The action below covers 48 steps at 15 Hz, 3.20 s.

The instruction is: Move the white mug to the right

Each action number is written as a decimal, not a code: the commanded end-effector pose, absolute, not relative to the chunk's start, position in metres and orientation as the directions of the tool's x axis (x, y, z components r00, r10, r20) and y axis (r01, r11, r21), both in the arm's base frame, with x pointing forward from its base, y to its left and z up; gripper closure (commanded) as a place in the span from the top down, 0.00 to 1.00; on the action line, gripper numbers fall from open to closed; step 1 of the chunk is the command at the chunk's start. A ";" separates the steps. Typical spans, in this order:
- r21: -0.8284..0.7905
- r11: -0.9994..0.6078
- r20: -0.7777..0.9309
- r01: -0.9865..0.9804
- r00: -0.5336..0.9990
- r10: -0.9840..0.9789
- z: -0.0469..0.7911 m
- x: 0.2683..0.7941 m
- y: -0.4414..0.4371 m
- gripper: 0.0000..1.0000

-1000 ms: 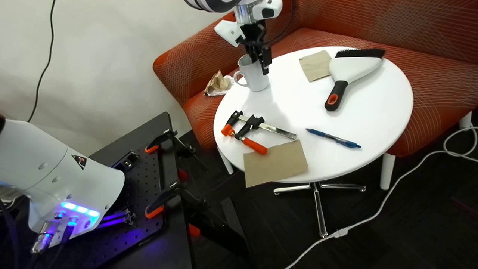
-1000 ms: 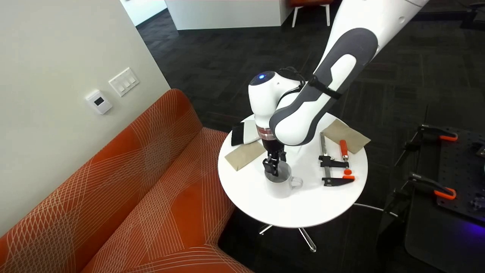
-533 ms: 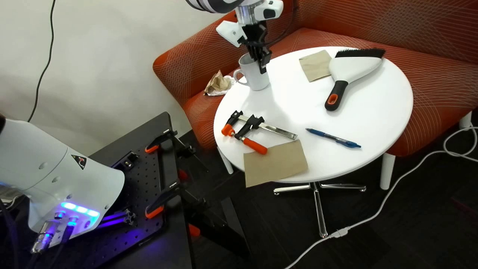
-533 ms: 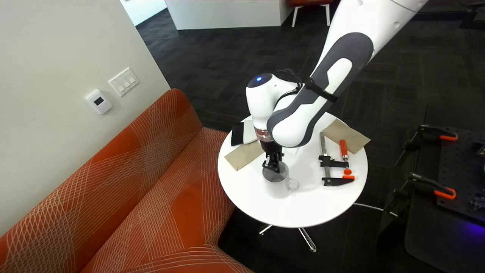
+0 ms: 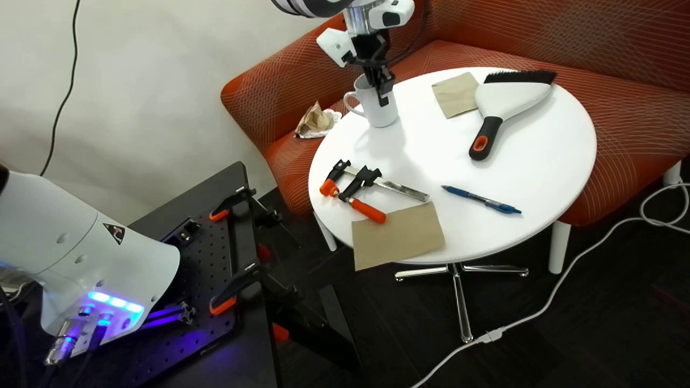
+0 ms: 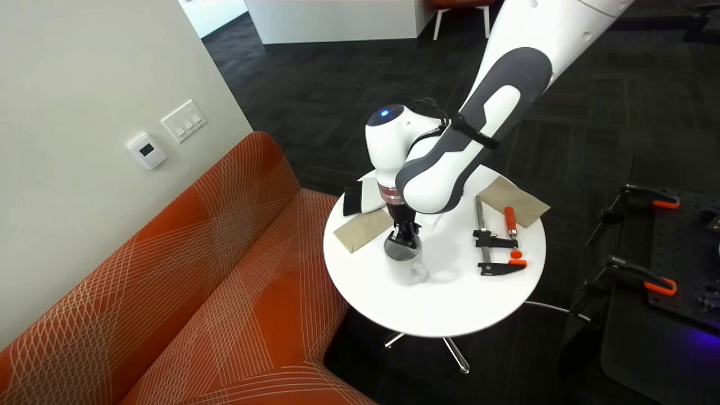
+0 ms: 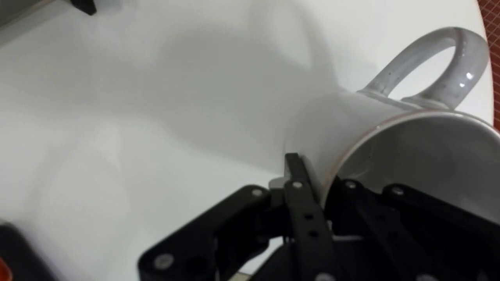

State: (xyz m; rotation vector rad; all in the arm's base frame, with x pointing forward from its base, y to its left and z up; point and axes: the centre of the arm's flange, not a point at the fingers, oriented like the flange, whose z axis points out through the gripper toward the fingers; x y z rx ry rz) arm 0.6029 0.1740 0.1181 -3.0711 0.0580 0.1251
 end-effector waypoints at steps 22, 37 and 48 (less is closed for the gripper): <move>0.010 -0.792 -0.027 -0.610 0.792 -0.610 0.159 0.641 0.015 0.03; 0.048 -0.782 -0.125 -0.621 0.773 -0.622 0.135 0.653 0.019 0.36; 0.048 -0.784 -0.088 -0.619 0.779 -0.621 0.210 0.604 0.053 1.00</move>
